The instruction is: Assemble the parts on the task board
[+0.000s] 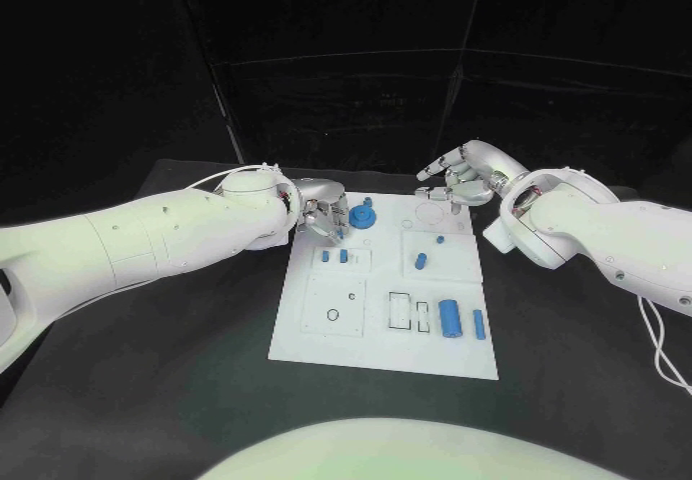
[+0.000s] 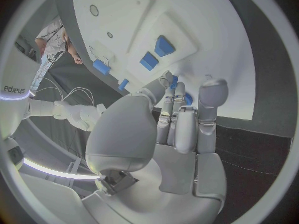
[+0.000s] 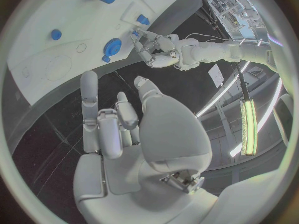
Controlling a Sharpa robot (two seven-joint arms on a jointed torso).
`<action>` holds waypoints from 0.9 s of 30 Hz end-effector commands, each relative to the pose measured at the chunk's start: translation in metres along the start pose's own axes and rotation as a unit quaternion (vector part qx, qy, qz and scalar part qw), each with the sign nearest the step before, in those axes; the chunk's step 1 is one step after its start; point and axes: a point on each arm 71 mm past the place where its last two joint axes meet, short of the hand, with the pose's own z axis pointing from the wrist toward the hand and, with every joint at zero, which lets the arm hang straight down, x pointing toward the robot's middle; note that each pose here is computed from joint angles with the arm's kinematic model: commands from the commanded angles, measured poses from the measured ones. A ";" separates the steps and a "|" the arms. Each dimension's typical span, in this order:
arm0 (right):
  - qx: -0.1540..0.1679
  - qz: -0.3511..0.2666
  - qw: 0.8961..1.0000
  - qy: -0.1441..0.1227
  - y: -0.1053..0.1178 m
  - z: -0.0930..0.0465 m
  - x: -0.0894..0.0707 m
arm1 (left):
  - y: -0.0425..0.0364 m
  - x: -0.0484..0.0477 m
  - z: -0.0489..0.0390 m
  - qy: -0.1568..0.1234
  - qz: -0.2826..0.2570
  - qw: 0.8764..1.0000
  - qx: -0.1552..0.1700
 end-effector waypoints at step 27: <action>-0.002 0.000 1.000 -0.003 -0.001 -0.001 -0.003 | 0.0072 0.0003 -0.0004 0.005 -0.022 1.000 -0.011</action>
